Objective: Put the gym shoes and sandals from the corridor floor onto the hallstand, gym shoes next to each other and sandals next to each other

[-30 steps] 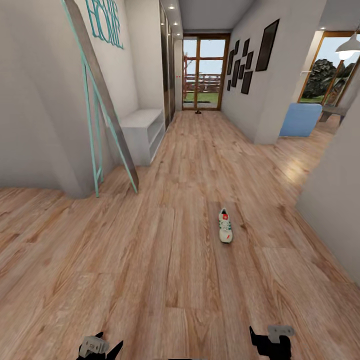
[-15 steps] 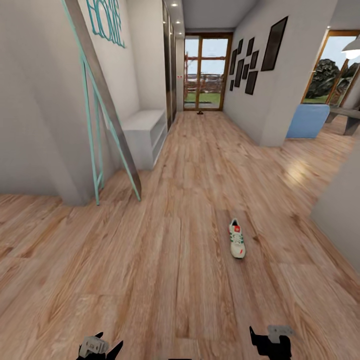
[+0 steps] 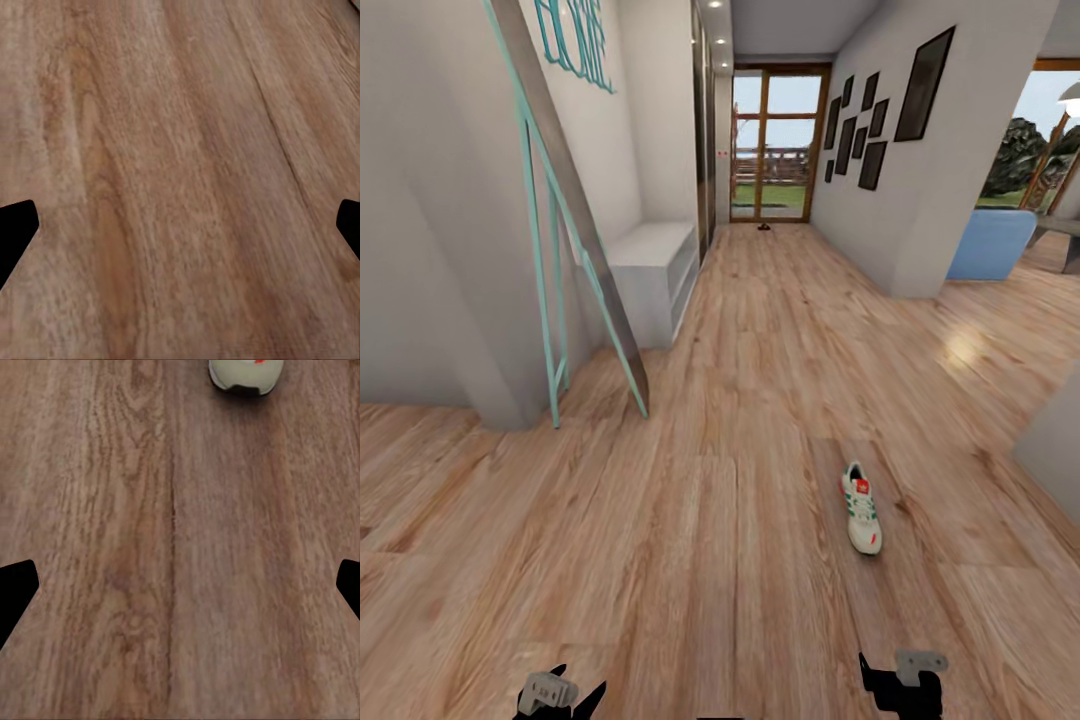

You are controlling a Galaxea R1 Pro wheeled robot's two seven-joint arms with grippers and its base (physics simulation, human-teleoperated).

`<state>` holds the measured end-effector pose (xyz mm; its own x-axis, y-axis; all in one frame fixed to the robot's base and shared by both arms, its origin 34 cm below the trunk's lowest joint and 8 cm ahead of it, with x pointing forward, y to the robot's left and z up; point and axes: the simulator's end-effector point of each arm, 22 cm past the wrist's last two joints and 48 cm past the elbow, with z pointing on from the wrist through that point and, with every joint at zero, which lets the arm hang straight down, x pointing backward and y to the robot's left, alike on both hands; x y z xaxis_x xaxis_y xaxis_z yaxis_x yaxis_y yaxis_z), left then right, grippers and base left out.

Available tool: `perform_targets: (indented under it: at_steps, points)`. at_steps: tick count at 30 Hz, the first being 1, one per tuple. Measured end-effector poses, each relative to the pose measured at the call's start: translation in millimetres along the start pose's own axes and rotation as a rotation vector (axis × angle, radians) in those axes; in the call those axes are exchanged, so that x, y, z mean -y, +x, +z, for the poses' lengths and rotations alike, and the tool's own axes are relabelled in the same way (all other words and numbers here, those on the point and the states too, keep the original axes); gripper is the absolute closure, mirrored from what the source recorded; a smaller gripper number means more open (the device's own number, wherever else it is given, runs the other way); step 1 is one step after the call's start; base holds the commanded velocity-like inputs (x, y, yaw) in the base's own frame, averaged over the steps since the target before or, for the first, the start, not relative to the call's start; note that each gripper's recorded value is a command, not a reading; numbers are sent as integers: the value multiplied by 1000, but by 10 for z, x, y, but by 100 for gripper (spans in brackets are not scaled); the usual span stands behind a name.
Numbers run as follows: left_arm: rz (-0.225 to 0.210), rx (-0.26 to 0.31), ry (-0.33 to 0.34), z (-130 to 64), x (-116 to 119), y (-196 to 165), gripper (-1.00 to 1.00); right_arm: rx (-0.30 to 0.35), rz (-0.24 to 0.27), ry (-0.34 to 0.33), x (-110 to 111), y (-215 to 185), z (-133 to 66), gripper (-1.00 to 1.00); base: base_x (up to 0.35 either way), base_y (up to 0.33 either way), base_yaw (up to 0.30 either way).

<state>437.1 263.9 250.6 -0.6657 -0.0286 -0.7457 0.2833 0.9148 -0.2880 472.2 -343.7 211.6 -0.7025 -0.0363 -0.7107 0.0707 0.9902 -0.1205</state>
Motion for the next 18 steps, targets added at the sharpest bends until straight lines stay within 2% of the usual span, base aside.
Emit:
perform_targets:
  at_steps: [18]
  points:
    - [0, 0, 0, 0, 0, 2, -100, 0, 0, 0, 0, 0, 0, -100, 331, 161, 0]
